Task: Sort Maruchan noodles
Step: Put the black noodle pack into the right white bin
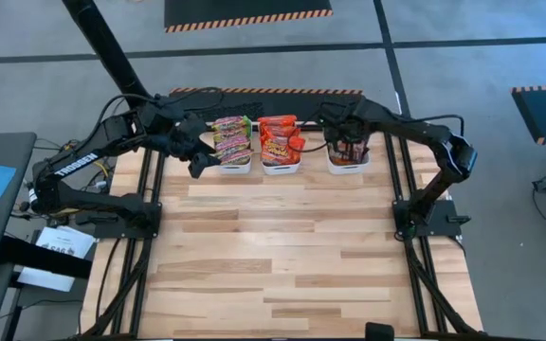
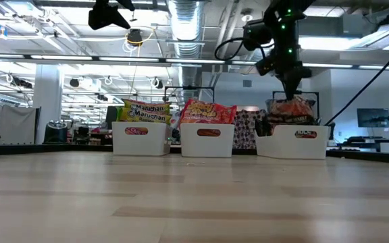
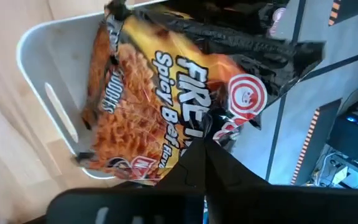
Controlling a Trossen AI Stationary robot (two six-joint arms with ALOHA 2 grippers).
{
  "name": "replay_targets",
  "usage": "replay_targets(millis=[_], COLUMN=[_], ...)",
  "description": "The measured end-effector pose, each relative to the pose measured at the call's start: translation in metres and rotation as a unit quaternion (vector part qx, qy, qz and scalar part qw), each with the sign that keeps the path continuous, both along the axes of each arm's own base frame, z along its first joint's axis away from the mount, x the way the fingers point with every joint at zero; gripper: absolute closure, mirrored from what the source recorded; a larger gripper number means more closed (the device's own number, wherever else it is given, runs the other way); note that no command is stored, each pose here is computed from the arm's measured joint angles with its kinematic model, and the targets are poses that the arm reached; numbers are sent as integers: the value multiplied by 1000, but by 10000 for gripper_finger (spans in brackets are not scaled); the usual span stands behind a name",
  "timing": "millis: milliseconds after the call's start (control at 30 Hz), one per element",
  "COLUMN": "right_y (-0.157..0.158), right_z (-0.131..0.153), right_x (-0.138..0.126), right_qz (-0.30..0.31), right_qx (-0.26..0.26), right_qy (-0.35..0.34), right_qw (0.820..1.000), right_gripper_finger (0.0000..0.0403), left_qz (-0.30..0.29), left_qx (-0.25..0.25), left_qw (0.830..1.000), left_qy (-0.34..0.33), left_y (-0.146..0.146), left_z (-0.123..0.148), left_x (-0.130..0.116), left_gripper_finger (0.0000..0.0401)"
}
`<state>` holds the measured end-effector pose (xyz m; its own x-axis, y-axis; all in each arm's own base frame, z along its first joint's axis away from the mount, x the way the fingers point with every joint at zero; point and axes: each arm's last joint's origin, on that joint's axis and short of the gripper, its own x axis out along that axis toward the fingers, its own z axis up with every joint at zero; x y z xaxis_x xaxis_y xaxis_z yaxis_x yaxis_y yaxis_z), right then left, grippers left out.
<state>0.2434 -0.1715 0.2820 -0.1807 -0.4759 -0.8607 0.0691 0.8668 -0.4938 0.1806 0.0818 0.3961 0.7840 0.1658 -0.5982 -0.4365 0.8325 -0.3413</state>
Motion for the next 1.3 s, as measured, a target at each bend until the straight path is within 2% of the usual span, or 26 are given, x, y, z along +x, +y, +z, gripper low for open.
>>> replay_targets(millis=[233,467,700,933,1000,1100,1133,1300], right_y=[3,8,12,20,22,22,20,8], right_z=[-5,-6,-5,15,19,16,14,-5], right_x=[0,3,3,1,-1,-2,-2,-7], right_qz=[3,5,-18,-71,-98,-147,-156,-166], right_qx=[5,6,3,5,37,138,158,169], right_qy=[8,5,-3,-13,-31,-87,-103,-115], right_qw=[1000,1000,1000,997,994,976,970,965], right_gripper_finger=[374,330,291,282,282,282,283,291], left_qz=[0,0,0,0,0,0,0,0], left_qx=[0,0,0,0,0,0,0,0], left_qw=[1000,1000,1000,1000,1000,1000,1000,1000], left_qy=[0,0,1,1,1,1,1,1], left_y=[0,0,0,0,0,0,0,0], left_z=[0,0,0,0,0,0,0,0], left_x=[0,0,0,0,0,0,0,0], left_gripper_finger=[184,184,184,184,184,184,184,184])
